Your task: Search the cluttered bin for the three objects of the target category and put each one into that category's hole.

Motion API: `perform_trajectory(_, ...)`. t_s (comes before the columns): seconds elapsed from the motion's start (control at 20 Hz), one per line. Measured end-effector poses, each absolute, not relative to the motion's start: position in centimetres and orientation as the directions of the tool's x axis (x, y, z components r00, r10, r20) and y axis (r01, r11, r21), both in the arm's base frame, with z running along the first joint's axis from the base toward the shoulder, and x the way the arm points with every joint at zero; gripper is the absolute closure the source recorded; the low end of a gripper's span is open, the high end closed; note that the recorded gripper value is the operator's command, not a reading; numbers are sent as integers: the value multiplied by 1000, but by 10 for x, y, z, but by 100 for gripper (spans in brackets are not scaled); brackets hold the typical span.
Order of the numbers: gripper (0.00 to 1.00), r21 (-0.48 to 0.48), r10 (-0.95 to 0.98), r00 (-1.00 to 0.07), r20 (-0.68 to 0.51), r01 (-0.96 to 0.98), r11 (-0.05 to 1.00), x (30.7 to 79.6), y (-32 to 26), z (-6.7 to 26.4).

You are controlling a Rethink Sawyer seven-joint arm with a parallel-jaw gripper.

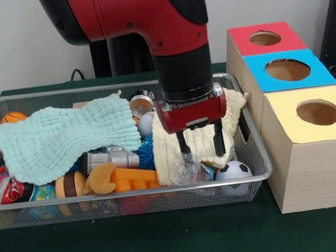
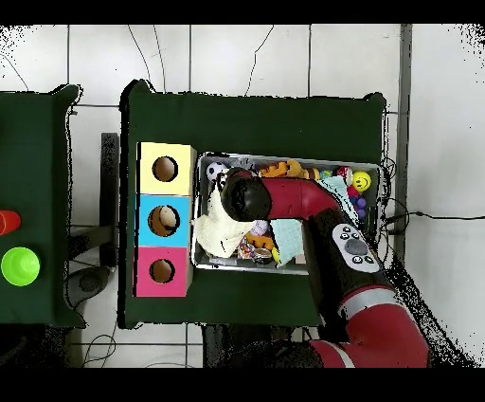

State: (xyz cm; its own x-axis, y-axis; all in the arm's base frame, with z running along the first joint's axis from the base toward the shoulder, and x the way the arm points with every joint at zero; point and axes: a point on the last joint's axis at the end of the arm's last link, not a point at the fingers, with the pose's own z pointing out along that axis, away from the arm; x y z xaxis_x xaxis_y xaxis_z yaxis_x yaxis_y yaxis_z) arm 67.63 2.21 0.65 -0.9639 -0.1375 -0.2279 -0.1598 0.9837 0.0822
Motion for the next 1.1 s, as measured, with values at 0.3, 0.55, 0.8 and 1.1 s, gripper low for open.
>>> perform_trajectory(0.3,0,102,-135,-975,-176,-154,983,680,26,-17)
perform_trajectory(0.55,0,103,-132,-978,-159,-149,983,683,23,-19)
perform_trajectory(0.8,0,103,-132,-981,-144,-147,984,685,21,-19)
perform_trajectory(1.1,0,104,-130,-982,-136,-145,984,686,20,-19)
